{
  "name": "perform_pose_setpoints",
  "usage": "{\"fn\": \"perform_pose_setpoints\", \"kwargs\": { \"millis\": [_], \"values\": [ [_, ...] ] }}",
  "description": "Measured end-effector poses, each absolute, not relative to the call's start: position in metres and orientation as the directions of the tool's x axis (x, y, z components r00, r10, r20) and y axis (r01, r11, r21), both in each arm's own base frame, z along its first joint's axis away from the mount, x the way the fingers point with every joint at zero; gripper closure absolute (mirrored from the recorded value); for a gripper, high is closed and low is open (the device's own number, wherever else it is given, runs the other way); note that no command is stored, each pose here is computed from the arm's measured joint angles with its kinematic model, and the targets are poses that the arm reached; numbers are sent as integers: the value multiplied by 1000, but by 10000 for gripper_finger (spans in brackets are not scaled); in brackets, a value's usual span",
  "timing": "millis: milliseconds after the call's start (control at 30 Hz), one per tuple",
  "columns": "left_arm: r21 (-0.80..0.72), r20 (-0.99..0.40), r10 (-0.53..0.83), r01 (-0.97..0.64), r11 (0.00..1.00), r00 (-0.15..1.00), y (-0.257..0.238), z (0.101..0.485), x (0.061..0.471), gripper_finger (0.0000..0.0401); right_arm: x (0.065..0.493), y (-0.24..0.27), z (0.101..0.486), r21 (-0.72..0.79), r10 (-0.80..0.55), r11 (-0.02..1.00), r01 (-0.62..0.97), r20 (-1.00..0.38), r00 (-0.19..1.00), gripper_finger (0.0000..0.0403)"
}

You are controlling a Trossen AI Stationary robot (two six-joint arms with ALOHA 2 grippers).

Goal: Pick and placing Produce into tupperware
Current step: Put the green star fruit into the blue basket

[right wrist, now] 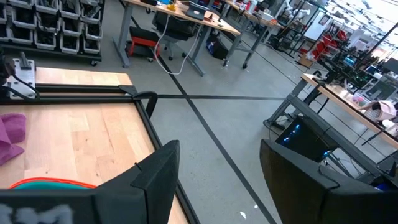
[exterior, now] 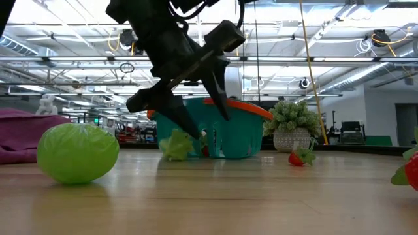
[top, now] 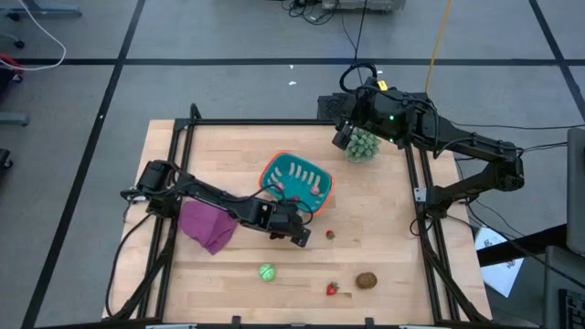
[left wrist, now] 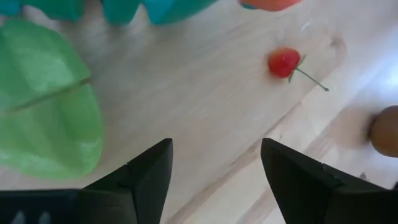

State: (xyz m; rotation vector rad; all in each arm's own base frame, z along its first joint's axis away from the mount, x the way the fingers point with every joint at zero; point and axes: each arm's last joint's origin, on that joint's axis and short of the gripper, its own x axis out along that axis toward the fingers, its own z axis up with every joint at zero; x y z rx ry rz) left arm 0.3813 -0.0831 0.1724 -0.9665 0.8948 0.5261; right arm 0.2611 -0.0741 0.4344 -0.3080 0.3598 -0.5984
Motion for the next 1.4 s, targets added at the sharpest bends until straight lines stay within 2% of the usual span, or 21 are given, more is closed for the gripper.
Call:
{"fn": "perform_pose_setpoints", "kwargs": {
  "millis": [267, 400, 533, 900, 1233, 1400],
  "values": [
    [-473, -825, 28, -716, 513, 565, -86, 183, 385, 153, 261, -74, 434, -381, -595, 784, 489, -238, 768, 188],
    [-416, -842, 70, -727, 546, 534, -83, 190, 384, 153, 261, -74, 434, -382, -595, 784, 489, -238, 767, 188],
    [-359, -874, 93, -761, 540, 477, -77, 187, 380, 153, 261, -74, 433, -378, -594, 787, 488, -249, 765, 188],
    [-284, -903, 129, -795, 536, 409, -72, 184, 374, 153, 261, -74, 432, -375, -594, 789, 488, -257, 762, 188],
    [-247, -921, 138, -818, 519, 365, -71, 182, 369, 153, 261, -74, 432, -375, -594, 789, 488, -257, 763, 188],
    [-252, -910, 160, -817, 519, 383, -71, 183, 371, 153, 261, -74, 432, -375, -594, 789, 488, -257, 763, 188]
  ]
}}
